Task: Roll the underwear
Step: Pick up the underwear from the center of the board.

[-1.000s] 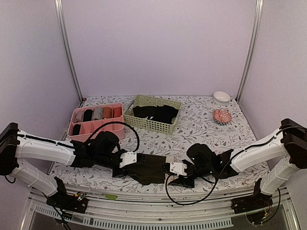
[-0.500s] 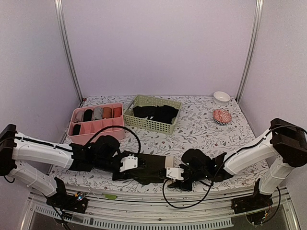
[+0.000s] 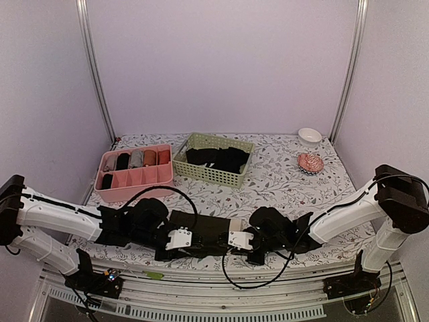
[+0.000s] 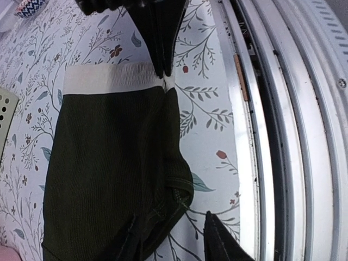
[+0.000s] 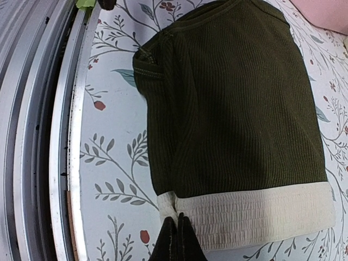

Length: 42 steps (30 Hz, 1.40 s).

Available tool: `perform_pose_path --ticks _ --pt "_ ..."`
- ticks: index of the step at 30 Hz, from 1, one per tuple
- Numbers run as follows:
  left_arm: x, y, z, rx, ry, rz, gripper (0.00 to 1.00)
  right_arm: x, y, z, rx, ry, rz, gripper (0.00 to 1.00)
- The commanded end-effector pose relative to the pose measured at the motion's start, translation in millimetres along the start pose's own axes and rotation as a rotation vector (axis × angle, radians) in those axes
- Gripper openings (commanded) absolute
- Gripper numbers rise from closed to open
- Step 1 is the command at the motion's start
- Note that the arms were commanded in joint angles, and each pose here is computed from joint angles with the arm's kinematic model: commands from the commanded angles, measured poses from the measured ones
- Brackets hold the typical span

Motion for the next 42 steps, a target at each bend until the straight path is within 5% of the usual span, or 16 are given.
perform_pose_path --ticks 1,11,22,30,42 --pt "-11 2 3 0.008 0.056 0.039 0.39 3 -2 7 0.050 -0.006 0.002 0.00" --pt "-9 15 5 0.041 0.125 0.017 0.51 2 -4 5 0.045 -0.024 0.008 0.00" --pt "-11 37 10 0.121 0.183 0.055 0.35 2 -4 5 0.044 -0.029 0.001 0.00" --pt "-13 35 16 0.140 0.177 0.071 0.01 2 -7 4 0.041 -0.033 0.006 0.00" --pt "-2 20 -6 0.034 0.149 0.049 0.00 -7 -17 1 0.024 -0.031 0.020 0.00"
Point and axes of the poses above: each gripper's point midway between its finger pads, its own y axis out along the fingers, its own x axis along the line the jaws close on, z = x × y, the point moved 4 cm from there along -y, back along the fingers, and after that the axes turned 10 degrees about -y, right-handed, at the moved point
